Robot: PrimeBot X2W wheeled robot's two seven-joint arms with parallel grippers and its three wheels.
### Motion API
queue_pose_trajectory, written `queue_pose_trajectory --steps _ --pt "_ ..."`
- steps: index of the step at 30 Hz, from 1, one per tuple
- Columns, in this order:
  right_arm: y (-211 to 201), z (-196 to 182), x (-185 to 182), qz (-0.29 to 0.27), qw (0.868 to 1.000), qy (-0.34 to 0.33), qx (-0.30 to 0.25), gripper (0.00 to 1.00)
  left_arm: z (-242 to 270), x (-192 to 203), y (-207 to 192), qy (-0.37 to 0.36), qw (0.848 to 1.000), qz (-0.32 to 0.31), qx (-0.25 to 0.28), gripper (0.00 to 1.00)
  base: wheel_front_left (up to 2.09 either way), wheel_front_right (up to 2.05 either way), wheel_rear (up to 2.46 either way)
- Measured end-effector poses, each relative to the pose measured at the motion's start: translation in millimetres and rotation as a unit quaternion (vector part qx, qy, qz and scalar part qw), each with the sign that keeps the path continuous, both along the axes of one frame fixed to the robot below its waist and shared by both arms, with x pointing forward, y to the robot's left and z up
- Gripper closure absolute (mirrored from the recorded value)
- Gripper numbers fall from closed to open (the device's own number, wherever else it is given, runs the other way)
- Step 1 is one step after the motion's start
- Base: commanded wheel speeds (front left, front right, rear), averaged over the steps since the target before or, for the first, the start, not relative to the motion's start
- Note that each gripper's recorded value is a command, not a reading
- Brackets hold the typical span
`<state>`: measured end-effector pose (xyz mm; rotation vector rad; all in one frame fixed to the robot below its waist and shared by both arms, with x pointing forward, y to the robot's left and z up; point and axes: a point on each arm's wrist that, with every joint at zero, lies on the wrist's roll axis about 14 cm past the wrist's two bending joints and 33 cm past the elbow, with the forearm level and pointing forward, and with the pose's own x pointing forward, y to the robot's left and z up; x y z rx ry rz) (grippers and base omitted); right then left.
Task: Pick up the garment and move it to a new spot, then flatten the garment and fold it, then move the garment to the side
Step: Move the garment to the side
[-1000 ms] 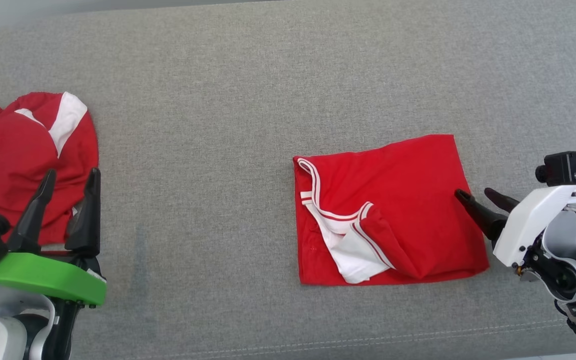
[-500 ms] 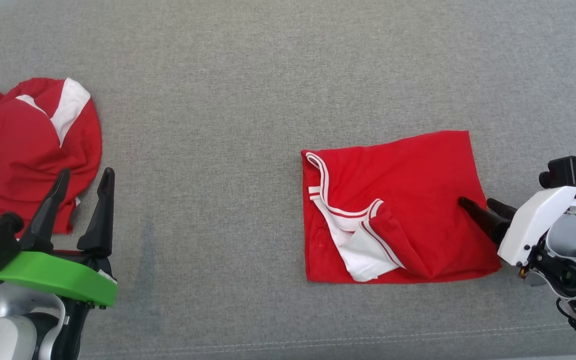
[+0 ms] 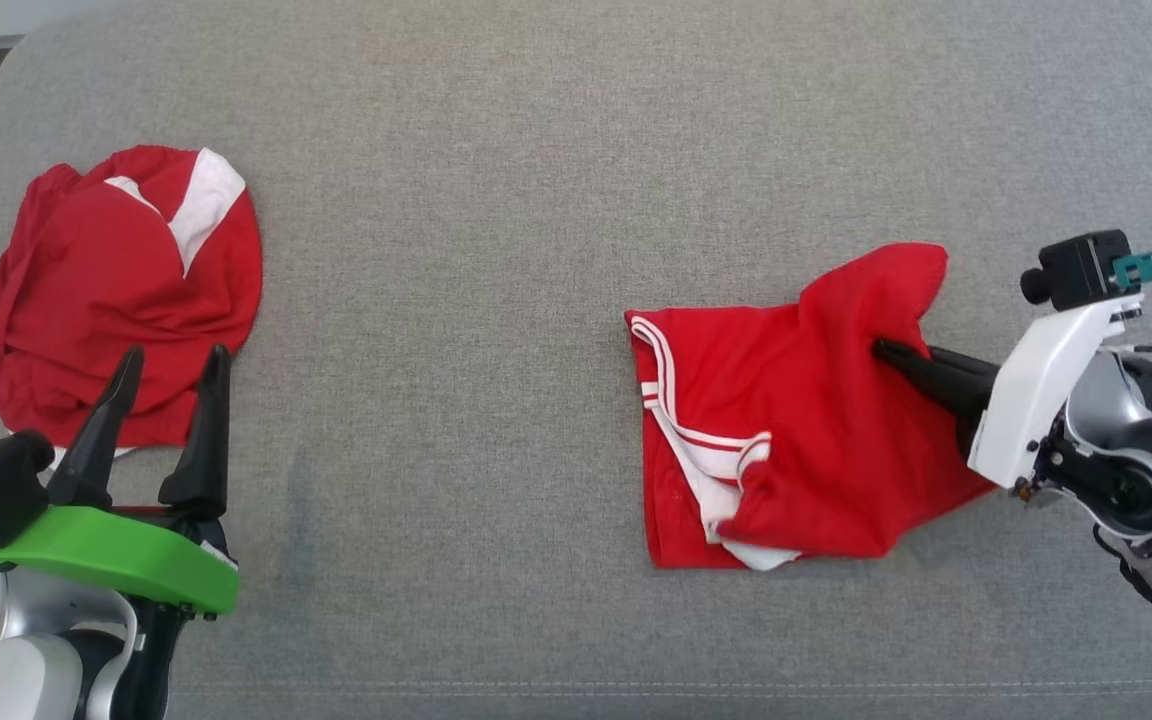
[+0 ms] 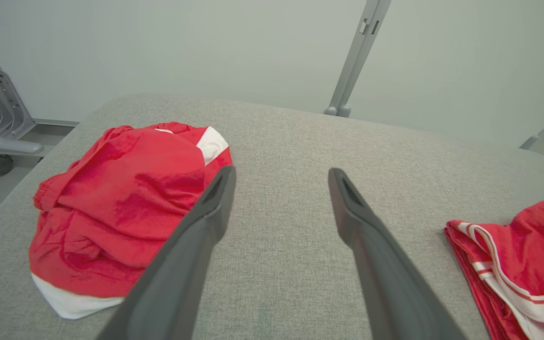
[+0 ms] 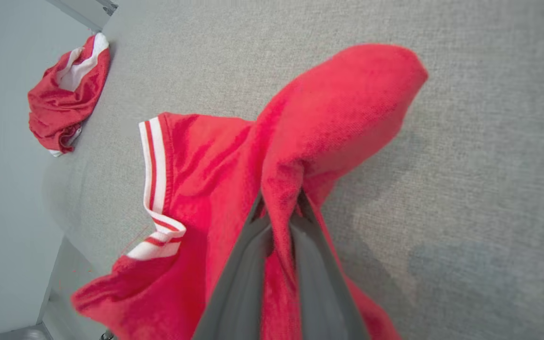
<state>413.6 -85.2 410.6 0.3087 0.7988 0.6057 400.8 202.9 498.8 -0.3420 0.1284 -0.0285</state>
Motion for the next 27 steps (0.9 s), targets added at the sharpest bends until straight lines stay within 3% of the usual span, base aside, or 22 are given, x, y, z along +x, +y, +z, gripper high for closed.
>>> queue_pose_trajectory --steps 4,8,12,21,27 --pt "6.9 25.0 15.1 0.036 0.998 -0.048 -0.018 1.00 -1.0 -4.3 2.1 0.001 1.000 0.005 -0.001 0.00 0.00 0.00 0.00" --pt "24.8 57.3 25.5 0.060 0.994 -0.092 0.003 1.00 -0.8 -5.6 2.9 0.000 1.000 0.007 -0.002 0.00 0.00 0.00 0.00" --pt "27.5 60.1 22.9 0.073 0.993 -0.089 -0.001 1.00 -0.3 -6.9 3.3 0.000 1.000 0.009 -0.003 0.00 0.00 0.00 0.00" --pt "-15.9 32.6 37.3 0.034 0.996 -0.045 -0.070 1.00 -3.3 -3.2 -2.1 0.004 1.000 0.001 -0.007 0.00 0.00 0.00 0.00" --pt "-69.8 32.4 78.5 -0.026 0.985 -0.066 -0.156 1.00 -10.2 3.9 -6.2 0.014 1.000 -0.009 -0.006 0.00 0.00 0.00 0.00"
